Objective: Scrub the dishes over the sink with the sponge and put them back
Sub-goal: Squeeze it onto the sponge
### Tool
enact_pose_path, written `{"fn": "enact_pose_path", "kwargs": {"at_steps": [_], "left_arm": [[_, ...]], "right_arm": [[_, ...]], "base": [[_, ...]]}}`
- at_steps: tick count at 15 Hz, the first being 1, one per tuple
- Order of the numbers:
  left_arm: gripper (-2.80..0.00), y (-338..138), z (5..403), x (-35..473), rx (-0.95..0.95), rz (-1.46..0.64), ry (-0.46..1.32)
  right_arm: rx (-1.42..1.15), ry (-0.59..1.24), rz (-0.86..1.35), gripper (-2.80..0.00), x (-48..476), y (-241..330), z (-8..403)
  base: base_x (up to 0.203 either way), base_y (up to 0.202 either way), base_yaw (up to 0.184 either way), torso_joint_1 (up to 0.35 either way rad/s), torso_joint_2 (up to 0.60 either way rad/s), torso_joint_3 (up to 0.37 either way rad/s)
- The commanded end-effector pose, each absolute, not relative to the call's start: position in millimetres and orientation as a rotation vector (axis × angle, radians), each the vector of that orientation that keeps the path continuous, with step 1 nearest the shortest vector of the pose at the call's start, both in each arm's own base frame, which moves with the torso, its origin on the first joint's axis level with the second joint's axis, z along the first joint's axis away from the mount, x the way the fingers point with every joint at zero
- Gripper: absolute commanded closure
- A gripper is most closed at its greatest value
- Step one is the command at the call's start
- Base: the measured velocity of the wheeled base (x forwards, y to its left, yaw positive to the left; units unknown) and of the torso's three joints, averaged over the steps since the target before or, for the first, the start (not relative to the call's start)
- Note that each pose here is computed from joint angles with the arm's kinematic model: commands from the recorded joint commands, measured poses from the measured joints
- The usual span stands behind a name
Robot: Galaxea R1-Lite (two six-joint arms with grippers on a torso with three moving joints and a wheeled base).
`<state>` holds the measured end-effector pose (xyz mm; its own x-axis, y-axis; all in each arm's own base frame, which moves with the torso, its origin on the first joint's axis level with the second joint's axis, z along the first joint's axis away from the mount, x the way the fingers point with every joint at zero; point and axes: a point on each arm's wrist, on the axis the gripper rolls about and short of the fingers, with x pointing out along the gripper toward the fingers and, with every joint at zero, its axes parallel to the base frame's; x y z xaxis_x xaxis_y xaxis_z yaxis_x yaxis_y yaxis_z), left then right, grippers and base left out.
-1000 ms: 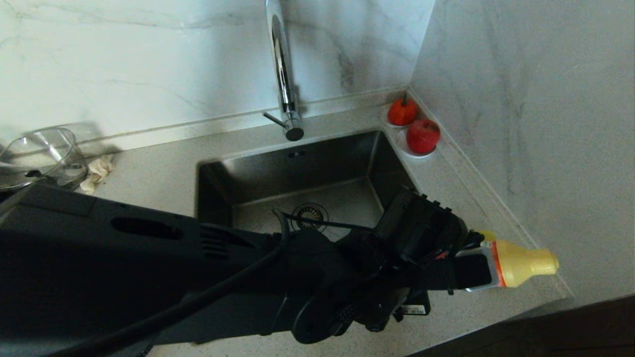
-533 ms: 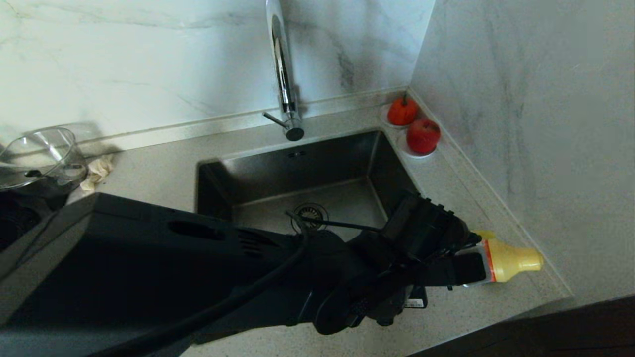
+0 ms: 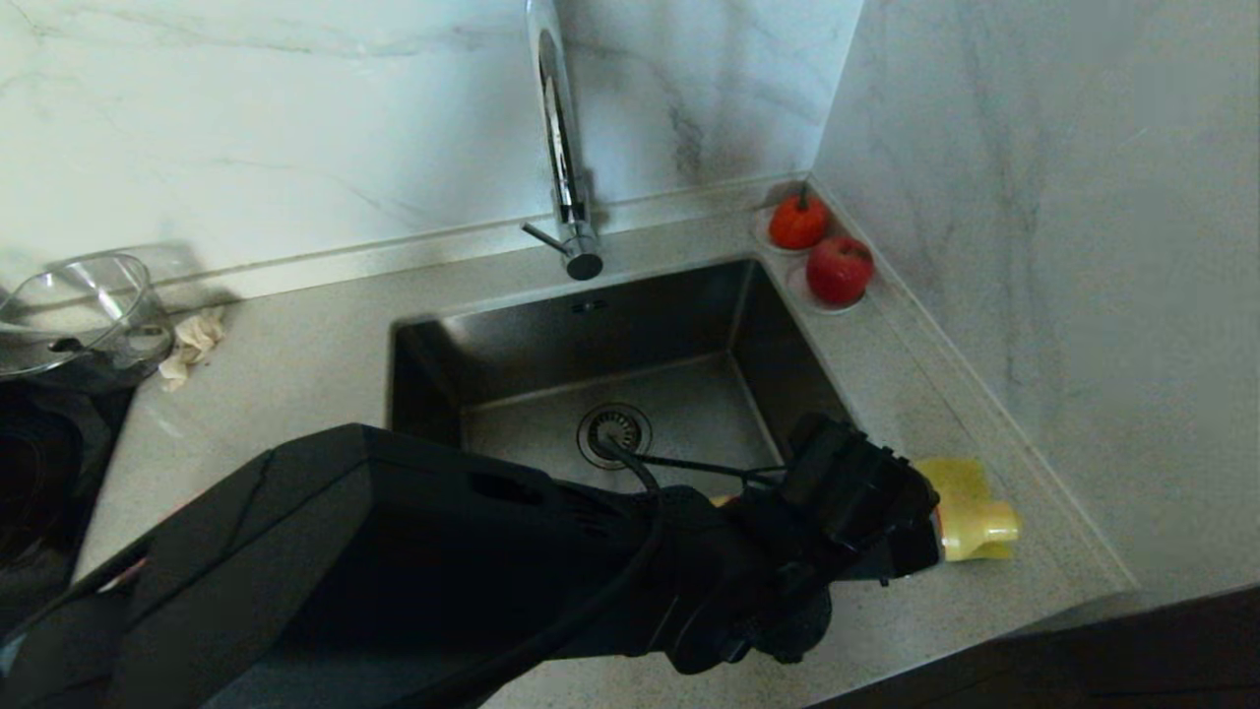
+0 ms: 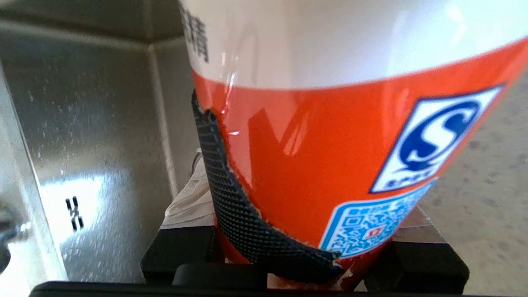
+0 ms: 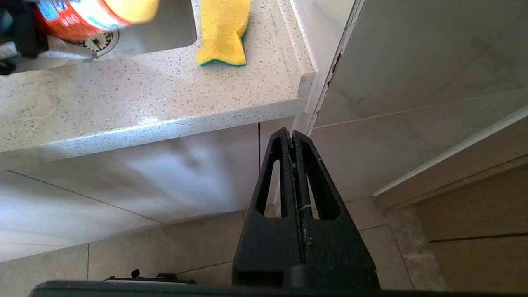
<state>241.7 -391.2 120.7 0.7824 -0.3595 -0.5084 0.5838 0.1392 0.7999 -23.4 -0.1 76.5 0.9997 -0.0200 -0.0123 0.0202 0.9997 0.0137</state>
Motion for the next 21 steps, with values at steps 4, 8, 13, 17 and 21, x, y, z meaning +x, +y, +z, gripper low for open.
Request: {"fn": "enact_pose_path", "kwargs": {"at_steps": [4,8,13,17,21], "left_arm": [[0.00,-395.4,113.3,247.2,1.290,-0.620,0.232],[0.00,-405.5,113.1,259.2,1.281,-0.529,0.225],[0.00,-424.0,106.5,271.5,1.272,-0.445,0.206],[0.00,-426.9,103.7,273.9,1.332,-0.418,0.197],[0.00,-427.2,105.4,274.7,1.373,-0.385,0.195]], "right_arm": [[0.014,0.012,-0.020,0.00,-23.4,-0.2,76.5],[0.014,0.012,-0.021,0.00,-23.4,-0.1,76.5],[0.014,0.012,-0.020,0.00,-23.4,-0.2,76.5],[0.014,0.012,-0.020,0.00,-23.4,-0.2,76.5],[0.014,0.012,-0.020,0.00,-23.4,-0.2,76.5]], "base": [[0.000,0.000,0.000,0.000,0.00,0.000],[0.000,0.000,0.000,0.000,0.00,0.000],[0.000,0.000,0.000,0.000,0.00,0.000],[0.000,0.000,0.000,0.000,0.00,0.000],[0.000,0.000,0.000,0.000,0.00,0.000]]}}
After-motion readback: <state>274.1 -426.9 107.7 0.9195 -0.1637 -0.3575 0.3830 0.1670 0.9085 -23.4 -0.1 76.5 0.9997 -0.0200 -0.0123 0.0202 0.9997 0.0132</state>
